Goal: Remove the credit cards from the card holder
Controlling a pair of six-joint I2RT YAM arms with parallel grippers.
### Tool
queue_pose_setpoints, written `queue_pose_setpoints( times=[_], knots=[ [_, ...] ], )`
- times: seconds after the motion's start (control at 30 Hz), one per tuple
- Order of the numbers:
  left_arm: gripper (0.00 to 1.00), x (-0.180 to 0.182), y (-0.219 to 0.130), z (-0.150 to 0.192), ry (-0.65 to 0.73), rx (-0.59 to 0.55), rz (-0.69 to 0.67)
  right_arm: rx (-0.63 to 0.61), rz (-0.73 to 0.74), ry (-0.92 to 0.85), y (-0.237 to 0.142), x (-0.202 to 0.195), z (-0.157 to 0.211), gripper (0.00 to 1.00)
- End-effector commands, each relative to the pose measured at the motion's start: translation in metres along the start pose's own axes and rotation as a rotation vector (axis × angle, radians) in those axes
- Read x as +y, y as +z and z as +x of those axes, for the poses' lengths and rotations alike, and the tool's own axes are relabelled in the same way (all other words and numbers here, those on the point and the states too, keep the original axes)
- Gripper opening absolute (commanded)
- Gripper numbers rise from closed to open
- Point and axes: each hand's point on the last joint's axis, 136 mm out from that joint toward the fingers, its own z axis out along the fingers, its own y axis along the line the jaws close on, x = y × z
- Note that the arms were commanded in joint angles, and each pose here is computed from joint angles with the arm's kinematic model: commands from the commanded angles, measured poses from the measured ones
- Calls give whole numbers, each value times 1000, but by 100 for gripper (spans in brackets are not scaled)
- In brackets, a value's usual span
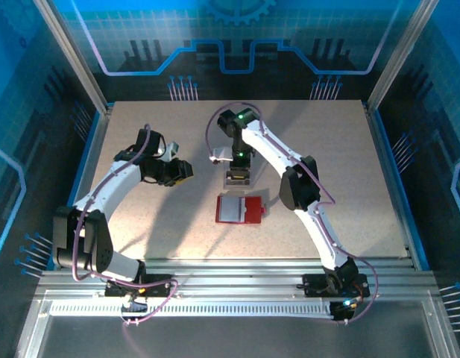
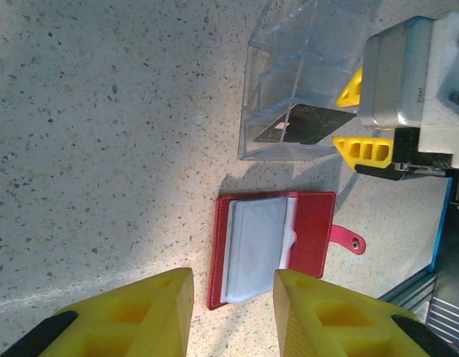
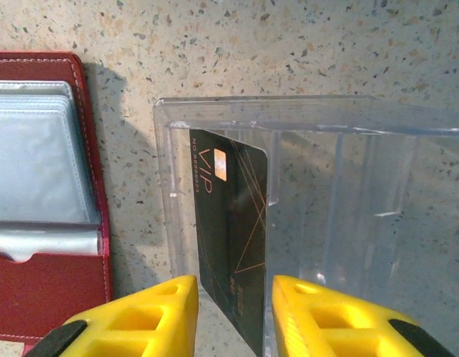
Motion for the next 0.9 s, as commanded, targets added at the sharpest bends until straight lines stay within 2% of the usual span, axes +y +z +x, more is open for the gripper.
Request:
queue_pose_setpoints(
  times=[0.0, 0.23, 0.47, 0.63, 0.73, 0.87],
  knots=[
    [34, 0, -1, 5, -20, 12, 20, -60, 68, 2, -36, 4, -10, 32],
    [34, -1, -1, 6, -17, 11, 22, -101, 142, 75, -46, -5, -11, 32],
    [34, -11, 0, 8, -22, 17, 50, -246, 187, 308, -67, -3, -17, 33],
    [34, -27, 13, 17, -25, 35, 98, -378, 150, 496, -72, 16, -18, 33],
    [34, -35, 24, 25, -13, 55, 106, -413, 137, 646, -66, 24, -10, 33],
    [34, -43, 38, 31, -9, 77, 118, -477, -6, 827, -54, 49, -13, 28]
  ],
)
